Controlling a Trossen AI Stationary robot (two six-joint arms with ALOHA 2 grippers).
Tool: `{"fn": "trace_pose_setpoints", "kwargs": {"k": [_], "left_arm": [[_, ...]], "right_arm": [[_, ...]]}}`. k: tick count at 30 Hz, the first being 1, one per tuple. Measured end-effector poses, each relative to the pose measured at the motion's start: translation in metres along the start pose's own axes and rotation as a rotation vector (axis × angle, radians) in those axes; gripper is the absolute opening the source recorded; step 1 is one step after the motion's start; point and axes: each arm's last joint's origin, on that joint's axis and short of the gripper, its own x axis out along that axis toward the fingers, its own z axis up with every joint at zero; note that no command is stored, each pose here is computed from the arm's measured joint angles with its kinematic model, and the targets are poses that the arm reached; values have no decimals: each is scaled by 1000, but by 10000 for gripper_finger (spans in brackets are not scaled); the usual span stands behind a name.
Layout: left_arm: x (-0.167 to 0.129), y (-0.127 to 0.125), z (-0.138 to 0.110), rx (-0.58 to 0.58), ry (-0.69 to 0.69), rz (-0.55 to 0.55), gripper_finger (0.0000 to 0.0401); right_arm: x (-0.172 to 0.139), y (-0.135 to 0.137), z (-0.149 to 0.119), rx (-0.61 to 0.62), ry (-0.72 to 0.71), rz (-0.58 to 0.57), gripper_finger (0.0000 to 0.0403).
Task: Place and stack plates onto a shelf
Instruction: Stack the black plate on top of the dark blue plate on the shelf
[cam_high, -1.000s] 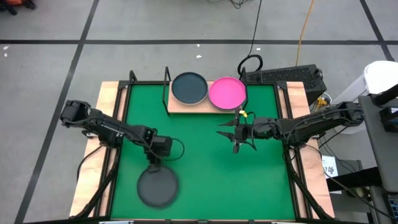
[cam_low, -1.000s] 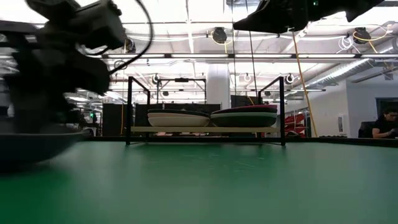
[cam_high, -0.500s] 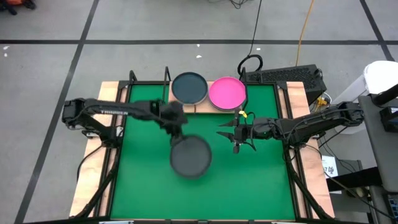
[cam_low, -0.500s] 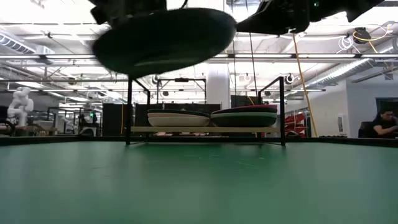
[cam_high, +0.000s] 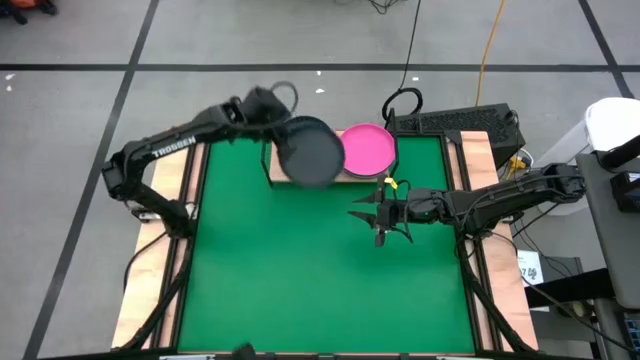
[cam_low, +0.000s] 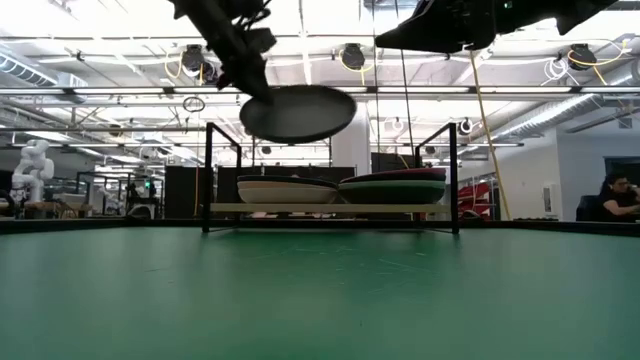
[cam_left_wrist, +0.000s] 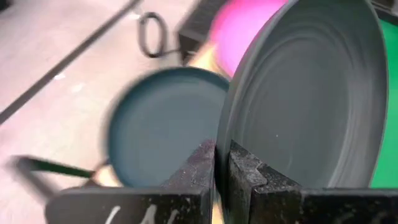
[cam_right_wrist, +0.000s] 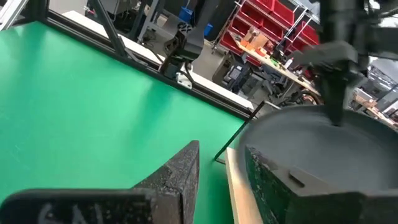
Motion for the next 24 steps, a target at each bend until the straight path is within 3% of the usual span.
{"fn": "trace_pose_setpoints", "kwargs": {"k": [5,12,21,24], "left_arm": [[15,49,9,-154,17,97,21],[54,97,7,-341,97,54,21],[70,105,-1,-358,155,0,22],[70,101,-2,-298,177,-11,34]], "right_arm": [[0,-1,1,3,-8,-5,114],[0,-1,1,4,-12,-7,114],[0,0,0,2,-4,-3,114],[0,0,0,2,-4,-3,114]]}}
